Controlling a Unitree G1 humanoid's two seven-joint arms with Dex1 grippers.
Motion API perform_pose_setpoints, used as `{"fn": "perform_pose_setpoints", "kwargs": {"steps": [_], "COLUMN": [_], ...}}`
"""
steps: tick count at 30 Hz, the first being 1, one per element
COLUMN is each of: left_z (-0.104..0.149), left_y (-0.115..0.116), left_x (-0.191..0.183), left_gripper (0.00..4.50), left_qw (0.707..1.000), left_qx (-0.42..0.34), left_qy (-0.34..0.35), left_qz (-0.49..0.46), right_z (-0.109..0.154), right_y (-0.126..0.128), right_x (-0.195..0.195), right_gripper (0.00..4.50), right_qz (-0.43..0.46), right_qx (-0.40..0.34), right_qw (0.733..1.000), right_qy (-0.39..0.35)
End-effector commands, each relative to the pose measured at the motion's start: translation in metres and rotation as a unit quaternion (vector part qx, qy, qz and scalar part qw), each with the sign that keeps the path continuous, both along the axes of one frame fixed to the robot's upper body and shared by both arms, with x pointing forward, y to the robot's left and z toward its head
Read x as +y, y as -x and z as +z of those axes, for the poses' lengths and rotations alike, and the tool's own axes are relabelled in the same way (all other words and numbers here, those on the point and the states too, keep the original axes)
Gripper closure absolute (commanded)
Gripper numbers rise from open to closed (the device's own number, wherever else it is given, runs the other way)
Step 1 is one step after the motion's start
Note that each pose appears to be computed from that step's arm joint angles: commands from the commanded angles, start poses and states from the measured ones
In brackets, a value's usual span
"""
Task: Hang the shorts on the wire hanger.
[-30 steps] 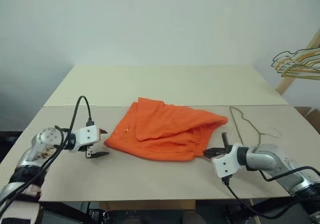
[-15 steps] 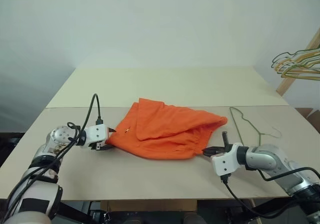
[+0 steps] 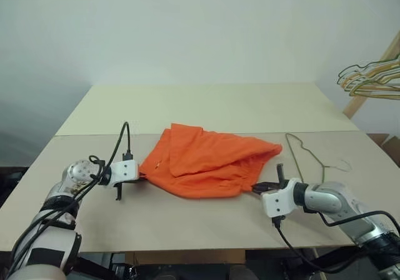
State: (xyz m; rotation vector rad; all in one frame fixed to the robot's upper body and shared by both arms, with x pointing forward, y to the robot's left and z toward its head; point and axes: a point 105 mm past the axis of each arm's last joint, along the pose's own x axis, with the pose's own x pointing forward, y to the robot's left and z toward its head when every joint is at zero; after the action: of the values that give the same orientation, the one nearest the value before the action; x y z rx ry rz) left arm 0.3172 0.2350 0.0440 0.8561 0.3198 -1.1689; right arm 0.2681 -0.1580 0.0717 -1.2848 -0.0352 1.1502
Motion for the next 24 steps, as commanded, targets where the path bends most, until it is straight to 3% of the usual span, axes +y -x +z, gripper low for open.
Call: {"fn": "perform_pose_setpoints", "kwargs": {"steps": [1,4,6,10,12,14,15,17,19,22,24], "left_z": [0.019,0.038,0.049,0.092,0.137,0.184,0.214,0.276,0.32,0.358,0.354], "left_y": [0.017,0.023,0.011,-0.053,-0.085,-0.105,-0.111,-0.106,-0.089,-0.056,-0.044], "left_x": [0.007,0.0,-0.007,-0.028,-0.04,-0.041,-0.035,-0.018,-0.009,-0.007,-0.012], "left_gripper": [4.46,4.46,4.46,4.46,4.46,4.46,4.46,4.46,4.46,4.46,4.46], "left_qw": [0.999,1.0,0.999,0.971,0.923,0.858,0.818,0.729,0.663,0.628,0.657], "left_qx": [0.023,0.01,-0.033,-0.182,-0.277,-0.364,-0.408,-0.499,-0.553,-0.608,-0.606], "left_qy": [-0.01,0.005,0.02,0.099,0.186,0.255,0.284,0.335,0.385,0.409,0.392], "left_qz": [-0.024,-0.024,0.001,0.123,0.193,0.259,0.289,0.328,0.326,0.263,0.219], "right_z": [0.031,0.051,0.063,0.087,0.113,0.147,0.178,0.244,0.288,0.329,0.329], "right_y": [0.01,0.004,-0.013,-0.088,-0.131,-0.164,-0.177,-0.186,-0.177,-0.152,-0.142], "right_x": [0.002,0.006,0.009,0.006,0.004,0.0,-0.003,-0.008,-0.009,-0.01,-0.009], "right_gripper": [4.5,4.5,4.5,4.5,4.5,4.5,4.5,4.5,4.5,4.5,4.5], "right_qz": [0.033,0.039,0.017,-0.093,-0.156,-0.207,-0.235,-0.276,-0.277,-0.239,-0.212], "right_qx": [0.014,0.013,0.002,-0.059,-0.144,-0.249,-0.316,-0.438,-0.508,-0.566,-0.558], "right_qw": [0.999,0.998,0.998,0.991,0.973,0.942,0.912,0.839,0.782,0.727,0.729], "right_qy": [-0.017,-0.042,-0.063,-0.076,-0.087,-0.091,-0.11,-0.169,-0.231,-0.307,-0.335]}}
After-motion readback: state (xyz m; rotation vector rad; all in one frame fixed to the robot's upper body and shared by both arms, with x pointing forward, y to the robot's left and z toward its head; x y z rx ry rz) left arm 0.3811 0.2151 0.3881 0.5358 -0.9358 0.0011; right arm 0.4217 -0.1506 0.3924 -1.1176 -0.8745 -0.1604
